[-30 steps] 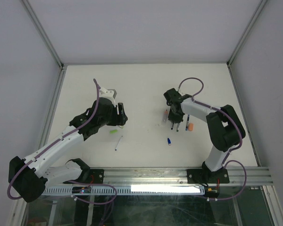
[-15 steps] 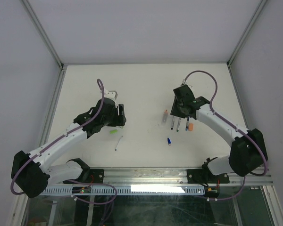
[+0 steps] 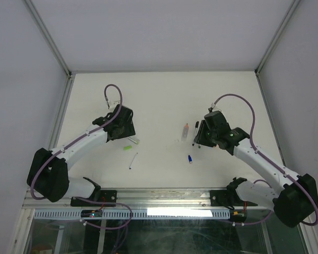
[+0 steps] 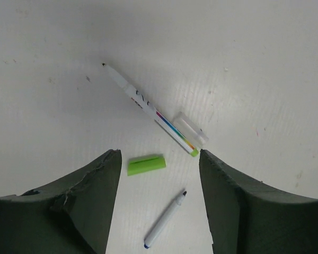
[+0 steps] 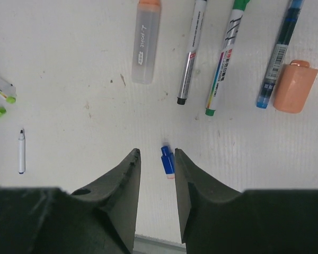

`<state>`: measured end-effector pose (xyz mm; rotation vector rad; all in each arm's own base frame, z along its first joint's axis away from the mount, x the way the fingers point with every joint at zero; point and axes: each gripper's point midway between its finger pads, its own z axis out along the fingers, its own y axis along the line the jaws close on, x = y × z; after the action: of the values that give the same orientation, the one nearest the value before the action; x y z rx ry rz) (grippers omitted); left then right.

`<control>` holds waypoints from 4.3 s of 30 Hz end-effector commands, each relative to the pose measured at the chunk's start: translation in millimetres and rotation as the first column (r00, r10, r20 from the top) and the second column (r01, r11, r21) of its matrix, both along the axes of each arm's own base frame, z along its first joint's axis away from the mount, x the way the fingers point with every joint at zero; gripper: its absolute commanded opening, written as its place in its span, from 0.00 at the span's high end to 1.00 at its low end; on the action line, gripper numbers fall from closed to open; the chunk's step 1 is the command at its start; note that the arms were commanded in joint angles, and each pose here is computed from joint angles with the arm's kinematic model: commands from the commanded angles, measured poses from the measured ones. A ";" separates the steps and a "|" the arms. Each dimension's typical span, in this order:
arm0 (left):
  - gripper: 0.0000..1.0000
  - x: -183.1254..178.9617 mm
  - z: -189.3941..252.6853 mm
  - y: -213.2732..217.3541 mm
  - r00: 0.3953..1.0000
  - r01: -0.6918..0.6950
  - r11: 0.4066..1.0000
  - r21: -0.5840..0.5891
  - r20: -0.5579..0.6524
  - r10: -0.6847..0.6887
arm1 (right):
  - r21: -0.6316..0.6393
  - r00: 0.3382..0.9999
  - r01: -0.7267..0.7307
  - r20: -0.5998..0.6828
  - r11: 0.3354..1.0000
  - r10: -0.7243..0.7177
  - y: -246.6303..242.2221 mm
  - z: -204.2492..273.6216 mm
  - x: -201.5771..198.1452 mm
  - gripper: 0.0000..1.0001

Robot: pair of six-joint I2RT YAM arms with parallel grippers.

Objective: Insert the pens into the pen caps
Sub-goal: Place the pen at the center of the board, then pick up the pen from the center of the board.

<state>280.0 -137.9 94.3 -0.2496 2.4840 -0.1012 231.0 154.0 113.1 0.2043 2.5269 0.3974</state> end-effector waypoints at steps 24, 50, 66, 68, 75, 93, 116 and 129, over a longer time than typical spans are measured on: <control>0.49 58.0 -50.4 29.7 0.962 -0.265 0.963 0.043 -0.059 0.267 | 0.074 0.999 -0.043 0.018 0.996 0.042 0.8 -9.5 -25.7 0.65; 0.83 48.2 -61.2 24.2 0.974 -0.216 0.976 0.000 -0.070 0.216 | 0.083 0.999 -0.032 0.023 0.996 0.030 -2.8 -8.5 -30.9 0.65; 0.84 40.2 -6.3 -44.8 1.000 -0.010 0.954 -0.299 0.019 0.017 | 0.224 0.997 -0.057 0.068 0.973 0.043 21.9 4.7 -26.2 0.65; 0.83 34.3 -2.8 -60.9 1.000 0.021 0.944 -0.330 0.018 -0.016 | 0.289 0.994 -0.080 0.098 0.954 0.054 34.8 10.6 -24.4 0.64; 0.83 9.6 14.2 -132.0 0.989 0.146 0.899 -0.414 0.032 -0.146 | 0.436 0.972 -0.202 0.203 0.877 0.123 81.0 19.2 -23.8 0.54; 0.84 -27.3 17.8 -203.2 0.960 0.252 0.835 -0.489 0.019 -0.279 | 0.445 0.945 -0.316 0.229 0.838 0.234 149.5 -9.1 -32.7 0.49; 0.71 -37.1 10.8 -195.5 0.960 0.254 0.842 -0.475 0.019 -0.279 | 0.451 0.950 -0.304 0.214 0.839 0.229 156.5 -13.8 -28.6 0.99; 0.59 -23.9 1.8 -86.3 0.999 -0.046 0.932 -0.359 -0.038 0.035 | 0.387 0.969 -0.242 0.141 0.890 0.202 134.0 -27.7 -37.0 1.00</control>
<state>248.1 -273.6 97.6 -0.2536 2.5093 -0.6575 185.1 286.1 67.0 0.0231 2.4063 0.9942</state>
